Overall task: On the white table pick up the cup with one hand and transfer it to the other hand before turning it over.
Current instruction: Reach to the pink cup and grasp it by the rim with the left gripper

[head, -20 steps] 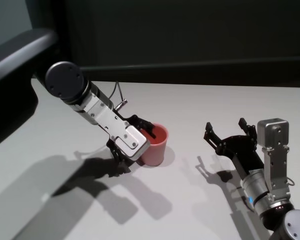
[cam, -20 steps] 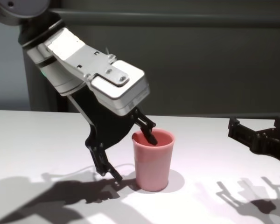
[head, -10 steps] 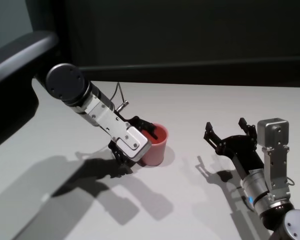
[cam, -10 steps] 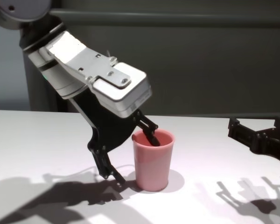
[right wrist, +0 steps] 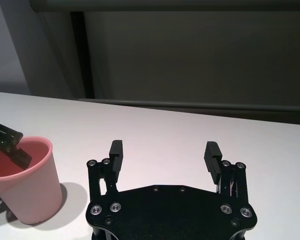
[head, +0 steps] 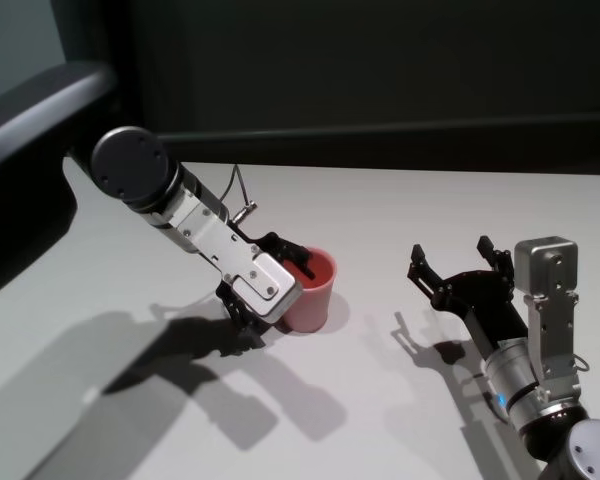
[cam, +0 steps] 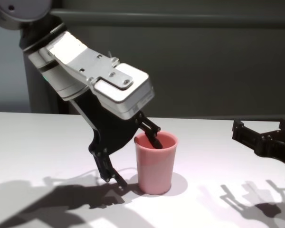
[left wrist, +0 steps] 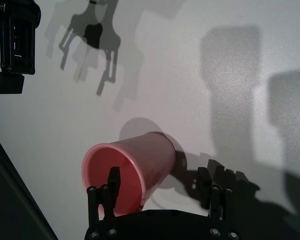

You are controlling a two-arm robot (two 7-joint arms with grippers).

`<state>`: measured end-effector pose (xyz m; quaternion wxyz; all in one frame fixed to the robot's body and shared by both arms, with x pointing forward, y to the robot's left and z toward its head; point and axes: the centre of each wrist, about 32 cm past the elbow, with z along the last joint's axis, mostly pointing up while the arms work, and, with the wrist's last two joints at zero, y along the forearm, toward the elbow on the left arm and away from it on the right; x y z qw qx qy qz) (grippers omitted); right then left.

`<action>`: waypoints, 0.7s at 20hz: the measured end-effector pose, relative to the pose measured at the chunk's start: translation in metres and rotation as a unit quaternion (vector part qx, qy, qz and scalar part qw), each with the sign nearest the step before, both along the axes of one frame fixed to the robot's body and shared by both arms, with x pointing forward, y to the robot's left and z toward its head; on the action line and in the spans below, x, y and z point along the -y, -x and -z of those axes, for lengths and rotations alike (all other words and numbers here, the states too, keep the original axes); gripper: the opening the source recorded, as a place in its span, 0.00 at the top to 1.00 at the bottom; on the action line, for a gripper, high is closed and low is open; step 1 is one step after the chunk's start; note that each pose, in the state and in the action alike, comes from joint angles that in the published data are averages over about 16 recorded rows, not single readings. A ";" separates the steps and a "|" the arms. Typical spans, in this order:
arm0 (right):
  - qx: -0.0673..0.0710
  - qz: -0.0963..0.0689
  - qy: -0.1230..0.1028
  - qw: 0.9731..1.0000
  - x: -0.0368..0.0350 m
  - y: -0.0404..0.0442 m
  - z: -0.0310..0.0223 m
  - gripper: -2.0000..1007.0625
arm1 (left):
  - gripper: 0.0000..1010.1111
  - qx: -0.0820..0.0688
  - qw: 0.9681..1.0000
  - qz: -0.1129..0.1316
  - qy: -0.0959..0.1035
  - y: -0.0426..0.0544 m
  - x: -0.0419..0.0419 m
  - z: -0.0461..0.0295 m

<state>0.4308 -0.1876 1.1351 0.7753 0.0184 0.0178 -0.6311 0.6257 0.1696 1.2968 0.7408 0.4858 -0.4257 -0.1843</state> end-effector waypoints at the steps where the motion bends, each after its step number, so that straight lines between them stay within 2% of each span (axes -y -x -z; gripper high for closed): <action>1: 0.000 0.000 0.000 1.000 0.0000 0.0000 0.0000 0.01 | 0.04 0.000 1.000 0.000 0.000 0.0000 0.0000 0.0000; 7: 0.000 0.000 0.000 1.000 0.0000 0.0000 0.0000 0.01 | 0.14 0.000 1.000 0.000 0.000 0.0000 -0.0001 -0.0002; 14: 0.000 0.000 0.000 1.000 0.0000 0.0000 0.0000 0.01 | 0.35 -0.001 1.000 0.000 -0.001 0.0000 -0.0002 -0.0003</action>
